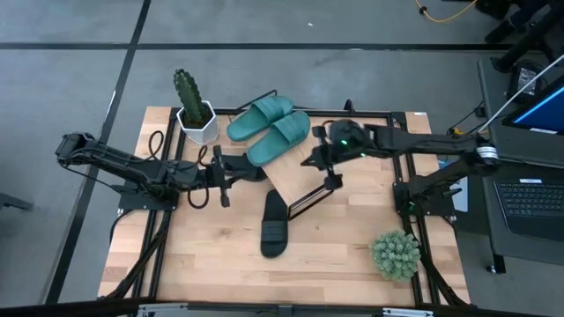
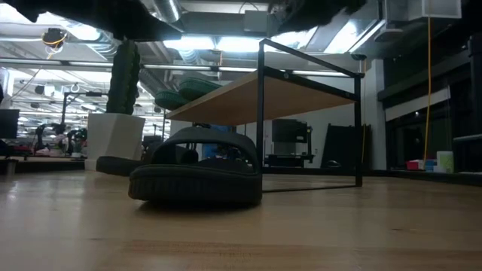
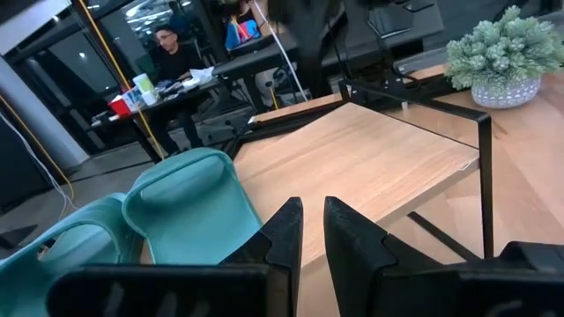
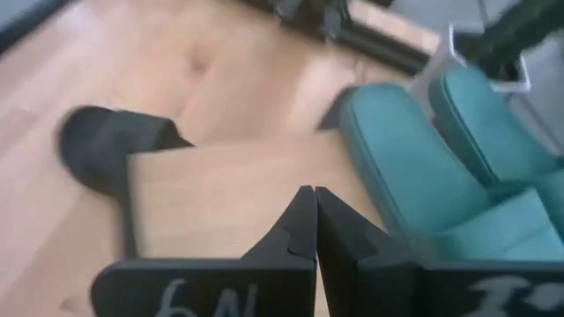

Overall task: Pick and place slides into the shelf
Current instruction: Put the green slipper onto the shelf

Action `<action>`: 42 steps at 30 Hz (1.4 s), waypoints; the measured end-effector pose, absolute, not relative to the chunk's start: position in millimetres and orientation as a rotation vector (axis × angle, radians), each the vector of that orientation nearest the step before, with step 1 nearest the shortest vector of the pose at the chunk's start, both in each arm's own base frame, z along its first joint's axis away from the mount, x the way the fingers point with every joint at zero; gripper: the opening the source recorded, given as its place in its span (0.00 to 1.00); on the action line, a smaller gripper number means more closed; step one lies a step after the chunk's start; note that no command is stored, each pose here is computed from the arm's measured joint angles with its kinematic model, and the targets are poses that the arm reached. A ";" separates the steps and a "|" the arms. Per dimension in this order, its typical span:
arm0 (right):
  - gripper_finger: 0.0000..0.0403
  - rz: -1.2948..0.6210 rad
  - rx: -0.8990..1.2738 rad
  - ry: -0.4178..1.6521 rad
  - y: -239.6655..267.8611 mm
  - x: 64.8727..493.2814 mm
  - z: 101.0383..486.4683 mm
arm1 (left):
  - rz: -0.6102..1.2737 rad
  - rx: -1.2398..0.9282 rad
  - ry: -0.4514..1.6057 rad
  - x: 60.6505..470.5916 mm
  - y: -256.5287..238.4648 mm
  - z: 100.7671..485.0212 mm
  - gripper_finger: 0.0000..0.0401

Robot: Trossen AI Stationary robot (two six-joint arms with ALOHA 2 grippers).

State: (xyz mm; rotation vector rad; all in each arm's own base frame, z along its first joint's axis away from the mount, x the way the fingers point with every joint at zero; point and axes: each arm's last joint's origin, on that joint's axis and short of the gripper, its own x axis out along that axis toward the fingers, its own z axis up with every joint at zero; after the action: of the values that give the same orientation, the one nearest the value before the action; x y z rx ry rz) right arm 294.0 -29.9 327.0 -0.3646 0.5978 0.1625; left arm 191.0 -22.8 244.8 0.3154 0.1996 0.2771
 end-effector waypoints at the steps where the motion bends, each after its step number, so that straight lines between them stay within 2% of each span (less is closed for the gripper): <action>1: 0.01 0.156 -0.357 0.622 -34.1 299.2 324.0 | 0.277 0.316 0.200 191.0 -22.8 244.8 0.11; 7: 0.01 0.184 -0.337 0.780 -45.8 332.7 305.4 | 0.274 0.318 0.218 190.8 -22.8 242.8 0.11; 16: 0.01 0.218 -0.342 0.876 -51.9 371.6 292.6 | 0.272 0.311 0.241 190.3 -22.7 240.4 0.11; 27: 0.01 0.127 -0.349 0.923 -70.7 382.3 278.3 | 0.272 0.311 0.240 190.4 -22.7 240.5 0.11; 42: 0.01 0.075 -0.338 0.893 -87.1 382.6 280.0 | 0.272 0.315 0.240 190.4 -22.7 240.5 0.11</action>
State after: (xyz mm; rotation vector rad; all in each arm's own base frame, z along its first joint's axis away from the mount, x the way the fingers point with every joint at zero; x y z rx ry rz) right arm 382.6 -87.1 280.0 -0.3380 0.8932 0.0753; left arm 190.4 -22.7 240.5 0.3149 0.2401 0.2717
